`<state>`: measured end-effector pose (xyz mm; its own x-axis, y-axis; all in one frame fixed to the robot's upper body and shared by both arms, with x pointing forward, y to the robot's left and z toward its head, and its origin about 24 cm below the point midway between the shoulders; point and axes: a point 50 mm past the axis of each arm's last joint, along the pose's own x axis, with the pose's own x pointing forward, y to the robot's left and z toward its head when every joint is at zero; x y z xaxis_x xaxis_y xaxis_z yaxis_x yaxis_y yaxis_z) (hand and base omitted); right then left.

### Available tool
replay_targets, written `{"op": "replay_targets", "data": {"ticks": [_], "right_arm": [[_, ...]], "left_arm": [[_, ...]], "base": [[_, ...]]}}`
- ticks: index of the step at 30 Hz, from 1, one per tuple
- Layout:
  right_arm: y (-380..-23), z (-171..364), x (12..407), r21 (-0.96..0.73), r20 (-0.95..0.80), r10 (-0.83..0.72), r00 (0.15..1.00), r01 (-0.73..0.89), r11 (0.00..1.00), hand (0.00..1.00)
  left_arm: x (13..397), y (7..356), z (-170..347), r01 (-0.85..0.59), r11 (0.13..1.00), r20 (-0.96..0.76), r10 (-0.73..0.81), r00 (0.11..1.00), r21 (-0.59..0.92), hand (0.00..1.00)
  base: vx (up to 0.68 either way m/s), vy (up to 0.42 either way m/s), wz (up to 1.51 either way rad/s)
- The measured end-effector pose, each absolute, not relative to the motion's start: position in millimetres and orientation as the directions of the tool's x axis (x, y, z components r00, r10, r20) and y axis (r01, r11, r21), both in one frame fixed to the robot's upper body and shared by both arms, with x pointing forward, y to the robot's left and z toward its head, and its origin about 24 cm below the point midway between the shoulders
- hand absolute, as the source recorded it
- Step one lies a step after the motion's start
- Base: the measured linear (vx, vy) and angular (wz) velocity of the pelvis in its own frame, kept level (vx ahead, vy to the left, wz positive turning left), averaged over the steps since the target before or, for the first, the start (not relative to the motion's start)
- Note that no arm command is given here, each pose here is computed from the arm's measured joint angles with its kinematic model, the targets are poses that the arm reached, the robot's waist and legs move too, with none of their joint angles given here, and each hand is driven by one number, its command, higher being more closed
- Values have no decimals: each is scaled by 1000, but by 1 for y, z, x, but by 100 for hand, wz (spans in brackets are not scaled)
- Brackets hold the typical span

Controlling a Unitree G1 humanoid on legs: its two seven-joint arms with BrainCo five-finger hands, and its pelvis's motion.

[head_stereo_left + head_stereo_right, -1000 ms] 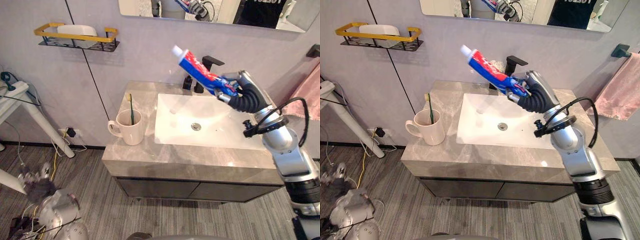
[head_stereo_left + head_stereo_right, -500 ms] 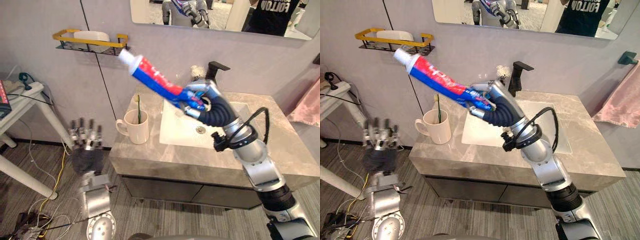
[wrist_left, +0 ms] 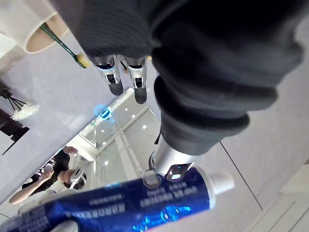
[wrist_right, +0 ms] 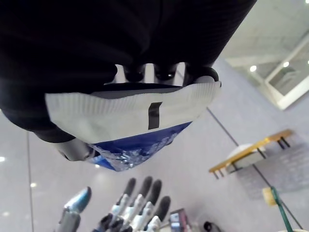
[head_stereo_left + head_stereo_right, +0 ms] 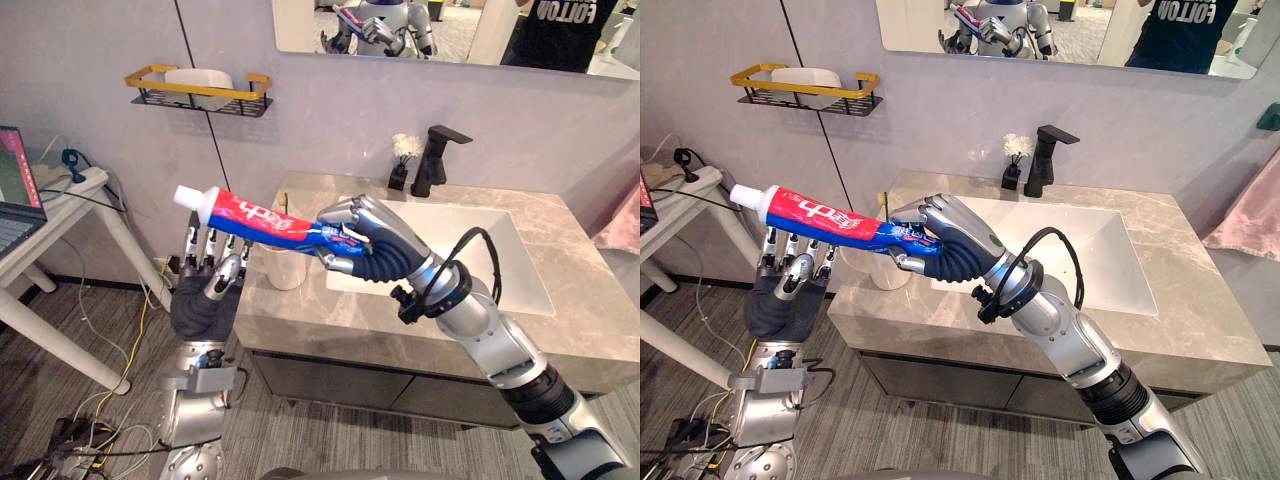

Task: Organize washtable

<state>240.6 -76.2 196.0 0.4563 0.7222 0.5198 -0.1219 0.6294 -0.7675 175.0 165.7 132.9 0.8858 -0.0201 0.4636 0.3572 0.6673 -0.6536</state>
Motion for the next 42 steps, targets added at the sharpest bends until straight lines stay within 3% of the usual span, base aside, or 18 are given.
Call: {"op": "replay_targets", "data": {"ticks": [15, 22, 29, 33, 42], "right_arm": [[-83, 186, 241, -793, 472, 729, 496, -122, 597, 100], [-79, 187, 240, -782, 488, 723, 489, -122, 611, 100], [-68, 201, 238, -765, 539, 724, 430, -110, 635, 100], [-56, 209, 229, -764, 564, 746, 354, -120, 634, 100], [-46, 204, 226, -756, 554, 755, 351, -168, 632, 100]], "left_arm": [[163, 169, 146, 414, 669, 522, -45, 851, -618, 0], [163, 157, 143, 450, 623, 498, -110, 860, -640, 0], [163, 148, 141, 469, 594, 487, -144, 861, -653, 0], [163, 147, 140, 468, 592, 478, -153, 865, -656, 0], [162, 139, 136, 475, 565, 462, -179, 869, -674, 0]], "base": [[7, 10, 4], [6, 14, -8], [-9, 14, -10], [-2, 13, -3], [0, 0, 0]]}}
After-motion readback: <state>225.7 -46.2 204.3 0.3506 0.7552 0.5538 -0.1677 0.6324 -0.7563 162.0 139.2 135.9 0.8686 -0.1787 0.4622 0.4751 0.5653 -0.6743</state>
